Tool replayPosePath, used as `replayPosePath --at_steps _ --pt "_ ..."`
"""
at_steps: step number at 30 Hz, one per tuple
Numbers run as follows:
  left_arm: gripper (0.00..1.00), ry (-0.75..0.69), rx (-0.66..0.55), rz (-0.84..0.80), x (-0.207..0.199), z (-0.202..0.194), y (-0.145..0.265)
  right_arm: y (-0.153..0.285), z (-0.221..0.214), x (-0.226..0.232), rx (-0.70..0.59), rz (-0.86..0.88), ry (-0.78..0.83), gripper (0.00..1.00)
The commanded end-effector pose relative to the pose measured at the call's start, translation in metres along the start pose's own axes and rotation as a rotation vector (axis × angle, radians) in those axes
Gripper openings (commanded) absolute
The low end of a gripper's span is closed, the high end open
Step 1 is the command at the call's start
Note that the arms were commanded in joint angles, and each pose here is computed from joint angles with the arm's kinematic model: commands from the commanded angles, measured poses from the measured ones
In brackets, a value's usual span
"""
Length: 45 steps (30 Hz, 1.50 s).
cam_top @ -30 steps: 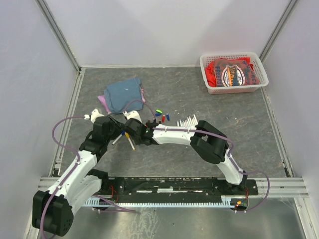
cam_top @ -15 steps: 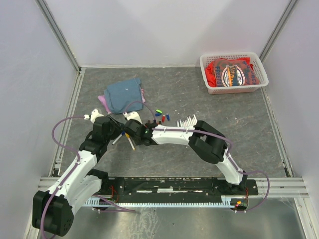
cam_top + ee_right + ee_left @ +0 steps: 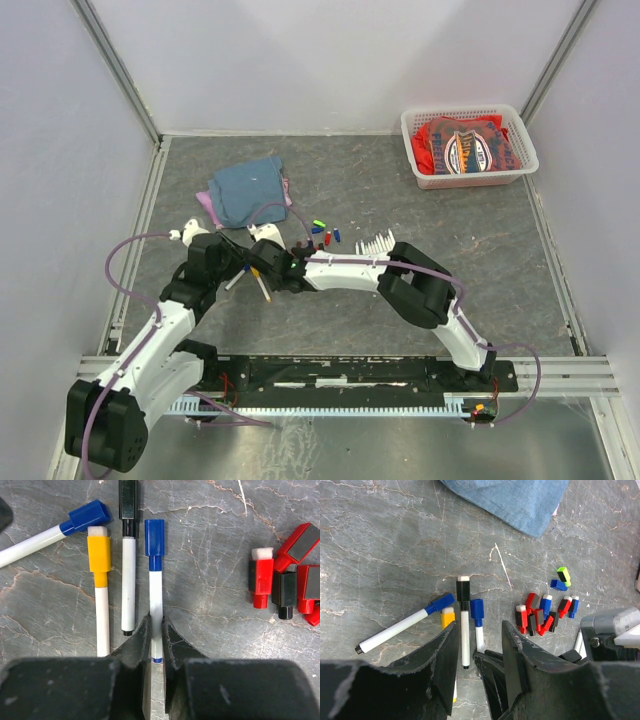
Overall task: Open the pen caps
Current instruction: Pick up the pen from the center of the board.
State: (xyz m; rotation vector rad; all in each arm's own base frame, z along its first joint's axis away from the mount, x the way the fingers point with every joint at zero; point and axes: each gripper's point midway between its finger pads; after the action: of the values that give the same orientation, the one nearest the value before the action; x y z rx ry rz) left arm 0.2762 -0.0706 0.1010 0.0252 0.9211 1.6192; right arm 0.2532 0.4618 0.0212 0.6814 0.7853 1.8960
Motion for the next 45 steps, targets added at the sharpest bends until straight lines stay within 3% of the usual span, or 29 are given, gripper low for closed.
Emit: replayPosePath --at_steps 1,9,23,45 --pt "0.46 0.053 -0.049 -0.042 -0.013 0.016 0.003 0.005 -0.012 -0.008 0.005 -0.012 -0.017 0.10" --pt "0.50 0.039 0.046 -0.140 -0.032 -0.003 -0.007 0.027 -0.003 -0.015 -0.077 0.042 -0.057 0.01" --pt "0.57 0.036 0.193 -0.351 -0.064 -0.034 -0.009 0.065 0.011 0.000 -0.173 0.233 -0.148 0.01" --pt "0.55 0.020 0.231 -0.438 -0.073 -0.043 0.002 0.097 0.027 0.009 -0.236 0.355 -0.226 0.01"
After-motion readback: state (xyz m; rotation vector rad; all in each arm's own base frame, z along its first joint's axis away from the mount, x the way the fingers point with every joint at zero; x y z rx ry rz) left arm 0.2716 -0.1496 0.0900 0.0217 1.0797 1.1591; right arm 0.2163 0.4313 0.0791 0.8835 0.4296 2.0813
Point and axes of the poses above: each gripper's point midway between its finger pads, its own y axis back along the fingers, its own x axis along the line the jaws close on, z = x × y, and after that the axes turned 8 degrees about -y, right-handed
